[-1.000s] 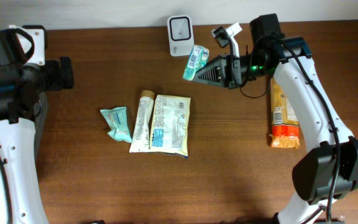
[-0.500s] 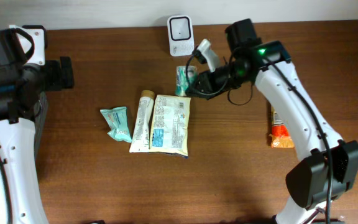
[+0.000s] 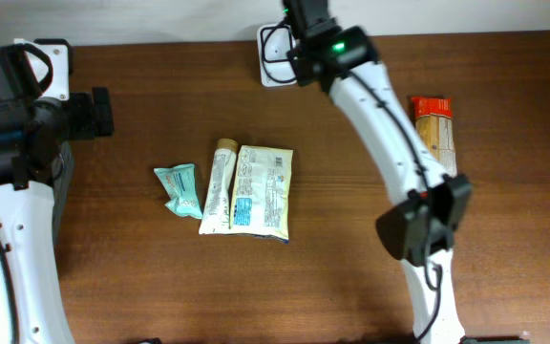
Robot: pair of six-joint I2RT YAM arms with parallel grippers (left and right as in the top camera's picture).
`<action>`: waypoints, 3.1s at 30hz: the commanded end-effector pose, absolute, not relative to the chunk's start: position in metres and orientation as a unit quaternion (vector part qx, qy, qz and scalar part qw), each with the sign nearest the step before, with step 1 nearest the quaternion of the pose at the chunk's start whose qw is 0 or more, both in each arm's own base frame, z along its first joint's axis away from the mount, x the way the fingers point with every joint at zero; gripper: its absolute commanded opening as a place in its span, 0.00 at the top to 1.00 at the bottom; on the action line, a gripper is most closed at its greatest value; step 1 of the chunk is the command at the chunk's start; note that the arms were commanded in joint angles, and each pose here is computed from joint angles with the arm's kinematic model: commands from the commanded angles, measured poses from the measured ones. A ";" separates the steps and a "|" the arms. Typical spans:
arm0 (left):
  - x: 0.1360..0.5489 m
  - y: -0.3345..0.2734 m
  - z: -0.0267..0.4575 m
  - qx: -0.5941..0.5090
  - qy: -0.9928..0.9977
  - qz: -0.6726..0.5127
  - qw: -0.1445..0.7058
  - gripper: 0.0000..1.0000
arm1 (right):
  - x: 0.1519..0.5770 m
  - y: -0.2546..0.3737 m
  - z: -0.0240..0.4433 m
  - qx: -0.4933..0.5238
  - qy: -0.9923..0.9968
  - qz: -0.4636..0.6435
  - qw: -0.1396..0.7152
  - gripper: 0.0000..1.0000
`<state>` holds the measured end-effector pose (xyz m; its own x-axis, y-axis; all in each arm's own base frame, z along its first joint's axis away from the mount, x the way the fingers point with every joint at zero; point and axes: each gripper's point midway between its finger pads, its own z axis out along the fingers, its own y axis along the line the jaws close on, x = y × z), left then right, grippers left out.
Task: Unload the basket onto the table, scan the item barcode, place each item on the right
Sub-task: 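Raise the Kleenex pack to the white scanner with the right gripper, then place the Kleenex pack beside the spaghetti pack on the right, then grasp the white-yellow packet with the right gripper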
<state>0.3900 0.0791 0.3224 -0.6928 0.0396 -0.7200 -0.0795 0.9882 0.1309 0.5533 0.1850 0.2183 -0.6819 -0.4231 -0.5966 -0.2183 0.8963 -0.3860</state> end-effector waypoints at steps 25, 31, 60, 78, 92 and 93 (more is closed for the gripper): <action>0.389 0.078 0.327 -0.004 0.914 0.076 0.397 0.01 | 0.648 0.202 0.147 -0.320 0.749 -0.435 0.384 0.96; 0.389 0.078 0.326 -0.004 0.915 0.076 0.397 0.01 | 0.646 0.202 0.144 -0.325 0.750 -0.435 0.378 0.96; 0.388 0.078 0.326 -0.004 0.916 0.076 0.395 0.01 | 0.363 0.013 0.076 0.033 0.989 -0.029 -0.144 0.84; 0.388 0.078 0.326 -0.004 0.916 0.076 0.395 0.01 | 0.415 0.177 0.150 -0.113 0.961 0.252 0.002 0.01; 0.388 0.078 0.326 -0.004 0.916 0.076 0.395 0.01 | 0.364 0.270 0.080 -0.138 0.957 0.251 -0.055 0.39; 0.388 0.078 0.326 -0.004 0.916 0.076 0.395 0.01 | 0.362 0.277 0.080 -0.142 0.956 0.251 -0.054 0.44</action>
<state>0.3891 0.0789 0.3214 -0.6968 0.0388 -0.7162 -0.0788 0.9884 0.1302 0.3738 0.2530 0.0752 -0.9654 -0.2560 0.0491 -0.2024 0.8549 0.4778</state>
